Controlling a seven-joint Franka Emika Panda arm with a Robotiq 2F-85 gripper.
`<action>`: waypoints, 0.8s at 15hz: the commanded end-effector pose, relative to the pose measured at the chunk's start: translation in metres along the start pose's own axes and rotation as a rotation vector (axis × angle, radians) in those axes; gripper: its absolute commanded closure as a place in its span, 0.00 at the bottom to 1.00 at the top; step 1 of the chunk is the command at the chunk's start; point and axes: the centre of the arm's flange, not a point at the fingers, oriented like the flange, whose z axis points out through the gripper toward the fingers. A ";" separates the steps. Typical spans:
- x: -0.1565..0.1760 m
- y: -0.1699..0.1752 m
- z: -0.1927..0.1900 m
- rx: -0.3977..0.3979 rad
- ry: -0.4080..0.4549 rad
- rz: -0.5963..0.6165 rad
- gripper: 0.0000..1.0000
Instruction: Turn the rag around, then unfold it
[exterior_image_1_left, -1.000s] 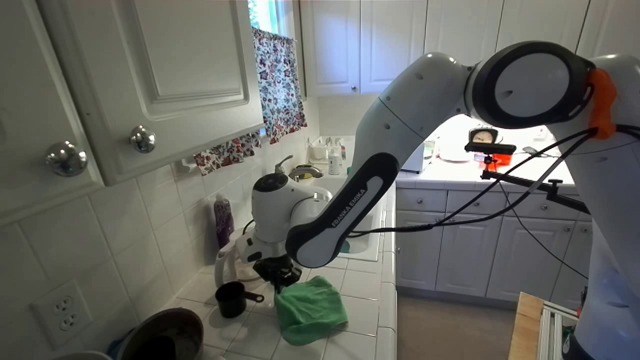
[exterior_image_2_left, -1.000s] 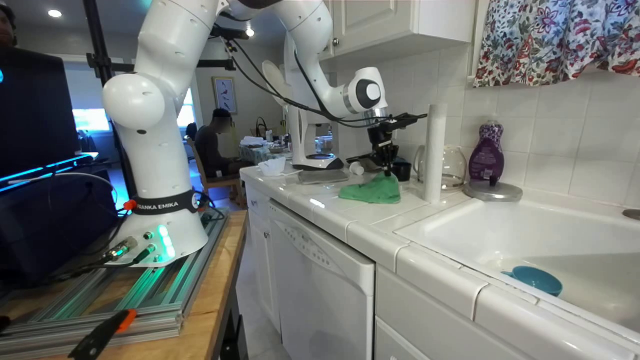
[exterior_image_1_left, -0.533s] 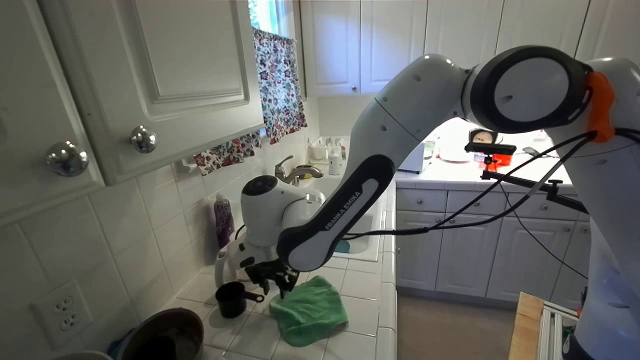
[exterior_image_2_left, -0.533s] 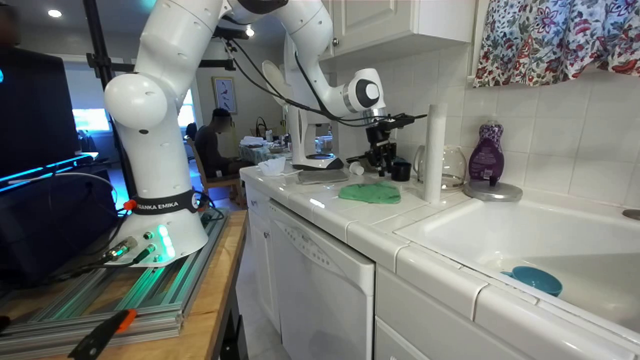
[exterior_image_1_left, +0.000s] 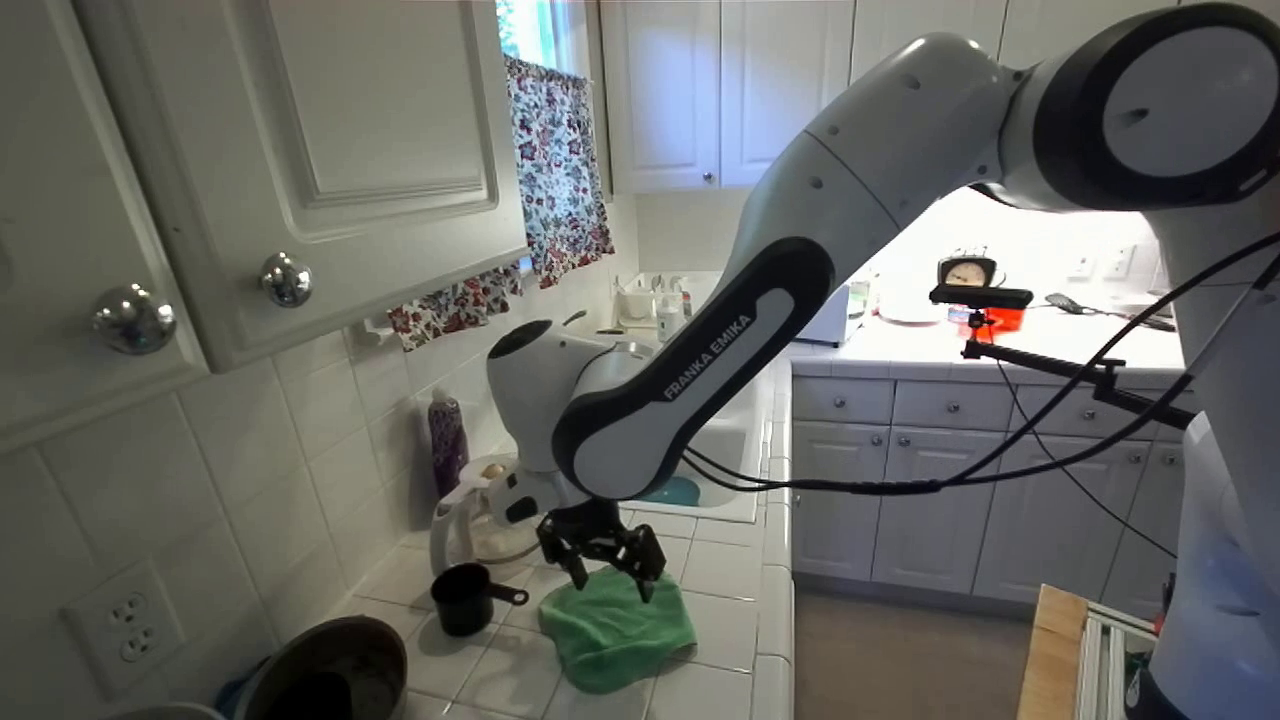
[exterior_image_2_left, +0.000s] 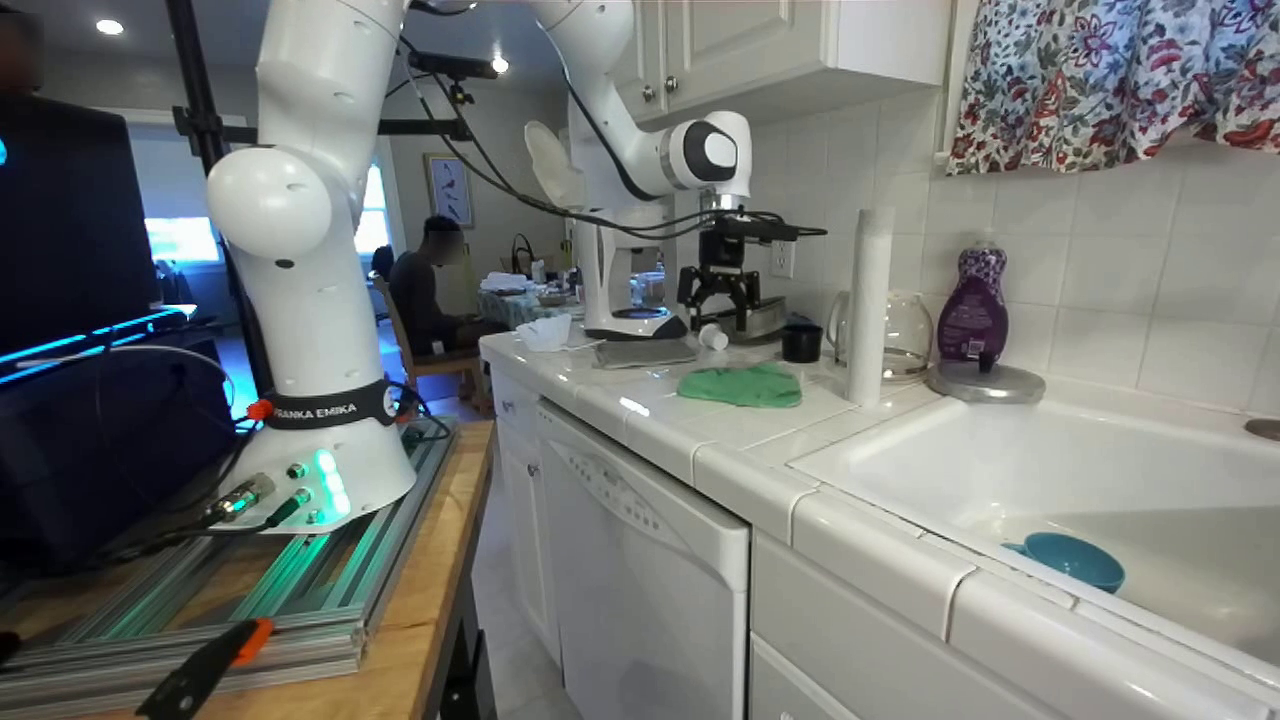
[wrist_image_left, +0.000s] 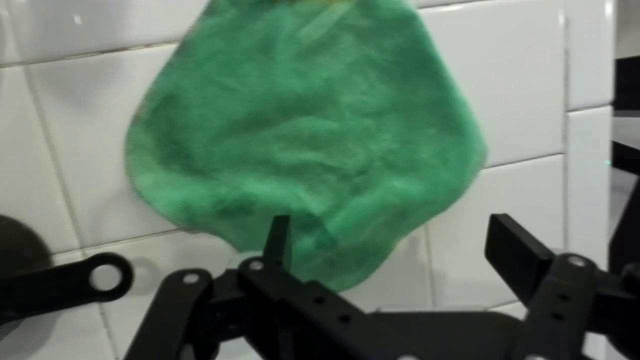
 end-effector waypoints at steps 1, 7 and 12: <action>-0.014 -0.051 -0.007 0.117 0.043 0.126 0.00; -0.020 -0.103 -0.002 0.158 0.108 0.183 0.00; -0.019 -0.088 0.001 0.172 0.080 0.174 0.00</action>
